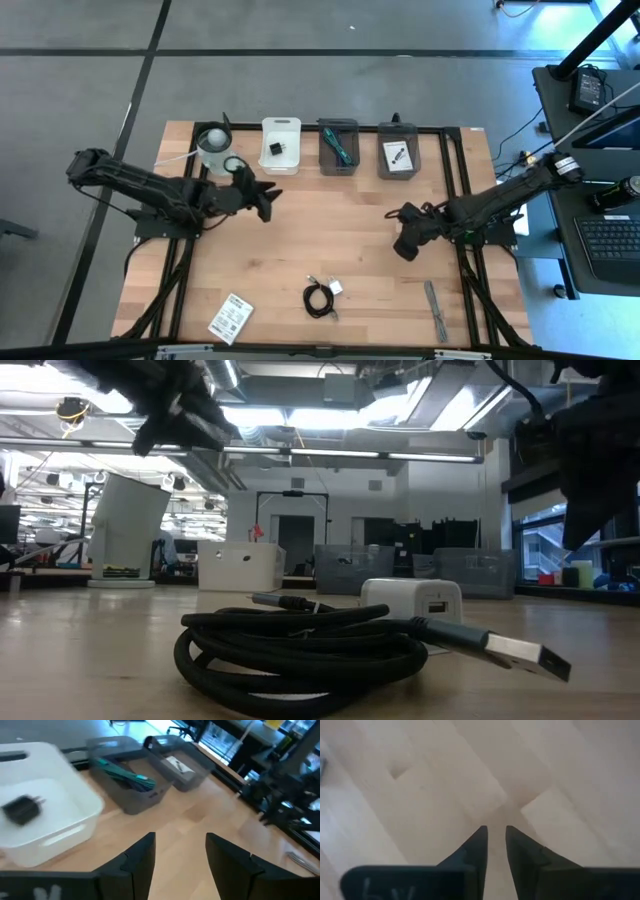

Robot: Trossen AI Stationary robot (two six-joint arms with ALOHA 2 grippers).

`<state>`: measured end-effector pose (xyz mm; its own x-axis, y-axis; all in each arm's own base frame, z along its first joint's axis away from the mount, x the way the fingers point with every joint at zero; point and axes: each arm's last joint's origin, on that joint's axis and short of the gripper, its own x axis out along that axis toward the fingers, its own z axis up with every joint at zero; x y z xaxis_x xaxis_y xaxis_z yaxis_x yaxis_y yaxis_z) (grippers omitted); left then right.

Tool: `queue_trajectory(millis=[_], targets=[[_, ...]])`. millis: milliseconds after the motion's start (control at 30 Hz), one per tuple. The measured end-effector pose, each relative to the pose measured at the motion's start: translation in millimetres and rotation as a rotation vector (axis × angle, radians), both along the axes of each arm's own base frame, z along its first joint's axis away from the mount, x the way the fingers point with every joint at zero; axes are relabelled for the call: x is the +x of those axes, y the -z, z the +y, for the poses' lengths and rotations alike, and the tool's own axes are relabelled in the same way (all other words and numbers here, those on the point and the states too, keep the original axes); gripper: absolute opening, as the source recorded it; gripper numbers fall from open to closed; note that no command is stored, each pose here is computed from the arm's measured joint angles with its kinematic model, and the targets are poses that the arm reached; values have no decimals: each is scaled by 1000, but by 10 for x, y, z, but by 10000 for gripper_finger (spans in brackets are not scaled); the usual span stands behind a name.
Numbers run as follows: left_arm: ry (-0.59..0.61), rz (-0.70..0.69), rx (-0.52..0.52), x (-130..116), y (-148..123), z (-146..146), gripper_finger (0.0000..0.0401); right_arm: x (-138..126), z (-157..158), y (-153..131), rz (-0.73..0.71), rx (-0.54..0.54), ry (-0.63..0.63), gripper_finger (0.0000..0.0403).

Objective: Pick and place items into bin
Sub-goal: Put the white charger adapter into the white bin

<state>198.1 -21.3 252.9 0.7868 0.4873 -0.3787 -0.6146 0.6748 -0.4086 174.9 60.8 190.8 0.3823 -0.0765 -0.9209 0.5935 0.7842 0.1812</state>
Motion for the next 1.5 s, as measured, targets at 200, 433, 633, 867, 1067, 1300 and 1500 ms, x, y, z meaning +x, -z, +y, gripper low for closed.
queue_trajectory(millis=[200, 433, 633, 867, 1067, 1300, 1500], targets=[[97, 134, 123, 543, -111, -191, 168, -108, -166, 84, 14, -42, -31, 51], [375, 376, 248, 1176, -226, -356, 168, -216, -248, 139, 11, -48, -88, 35], [510, 600, 350, 1583, -288, -461, 168, -263, -260, 134, 4, -65, -142, 29], [774, 717, 532, 2013, -233, -596, 168, -264, -260, 129, 1, -76, -171, 29], [1104, 756, 669, 2196, -46, -806, 168, -261, -259, 127, -2, -75, -172, 29], [1239, 813, 733, 2251, 234, -982, 168, -259, -258, 127, -2, -83, -192, 29], [1268, 784, 718, 2293, 376, -1138, 168, -259, -258, 127, -2, -84, -194, 29]])
